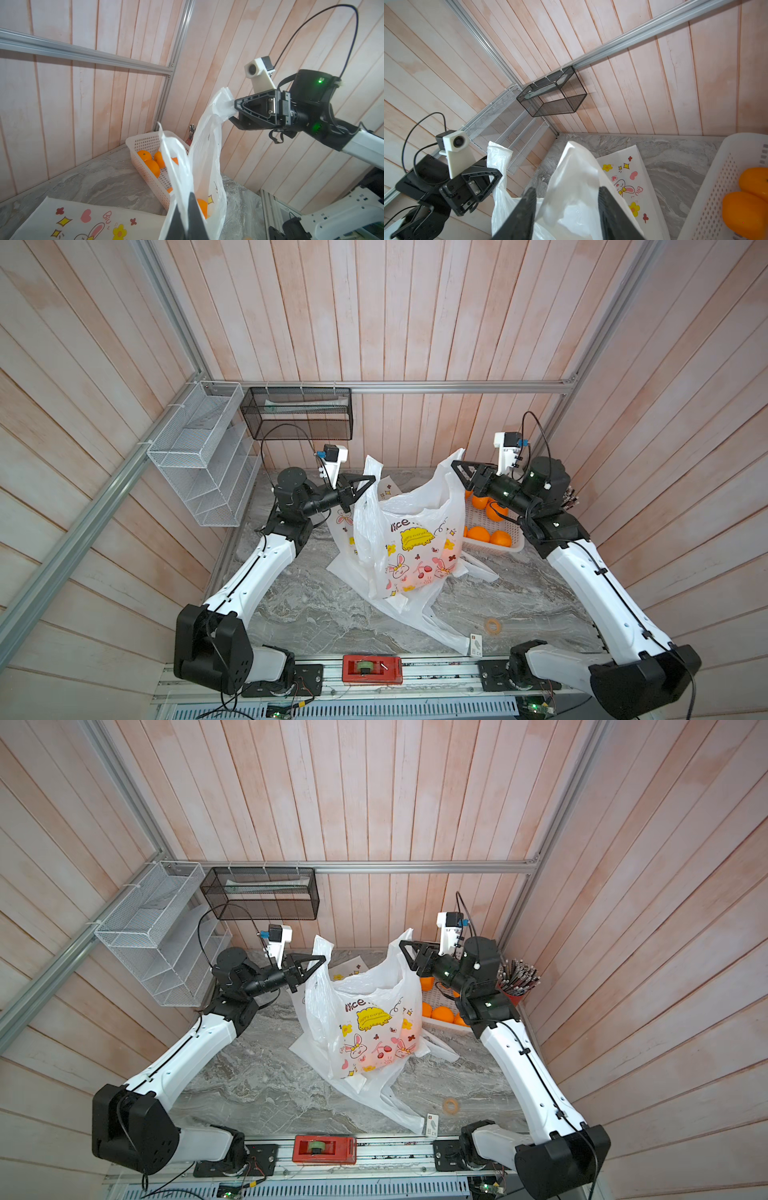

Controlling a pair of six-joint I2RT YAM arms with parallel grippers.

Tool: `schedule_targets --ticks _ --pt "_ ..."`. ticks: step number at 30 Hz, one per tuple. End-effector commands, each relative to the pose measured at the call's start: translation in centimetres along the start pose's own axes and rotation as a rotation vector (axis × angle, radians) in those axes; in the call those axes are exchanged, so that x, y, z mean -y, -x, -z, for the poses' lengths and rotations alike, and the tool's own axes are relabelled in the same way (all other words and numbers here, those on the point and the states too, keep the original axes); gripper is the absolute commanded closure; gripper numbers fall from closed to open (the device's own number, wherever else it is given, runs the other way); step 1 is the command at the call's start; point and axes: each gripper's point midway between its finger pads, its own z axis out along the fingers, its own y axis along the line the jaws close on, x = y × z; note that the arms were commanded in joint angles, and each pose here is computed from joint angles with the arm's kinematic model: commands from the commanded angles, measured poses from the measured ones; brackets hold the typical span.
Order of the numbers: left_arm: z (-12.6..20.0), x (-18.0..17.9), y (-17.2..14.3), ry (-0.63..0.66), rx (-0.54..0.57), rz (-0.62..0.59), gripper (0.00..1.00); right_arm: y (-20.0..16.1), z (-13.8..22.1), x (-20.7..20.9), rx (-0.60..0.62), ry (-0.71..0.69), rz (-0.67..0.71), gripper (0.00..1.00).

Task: Place the oranges into plastic bags & tie knots
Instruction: Adjust the plastic bag.

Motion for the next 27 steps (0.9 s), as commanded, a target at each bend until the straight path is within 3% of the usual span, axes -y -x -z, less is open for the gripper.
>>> schedule_targets --ticks 1,3,9,11,17,27 --pt "-0.2 2.5 1.5 -0.140 0.011 -0.078 1.00 2.9 3.5 -4.7 0.079 0.101 0.288 0.31" --pt "-0.3 2.8 1.6 -0.153 0.005 -0.101 1.00 2.6 4.8 -6.1 0.093 0.149 0.380 0.22" --pt "-1.0 4.7 1.3 -0.233 -0.012 -0.160 1.00 -2.8 6.2 -10.1 0.036 0.461 0.534 0.19" --pt "-1.4 5.3 1.1 -0.260 -0.019 -0.183 1.00 -4.3 5.3 -10.5 0.030 0.498 0.569 0.18" --pt "-1.7 7.2 0.6 -0.347 -0.018 -0.262 1.00 -4.2 1.8 -10.6 -0.011 0.580 0.562 0.17" --pt "-2.4 9.0 -0.4 -0.450 -0.040 -0.352 1.00 -5.2 -0.9 -13.5 -0.047 0.783 0.583 0.17"
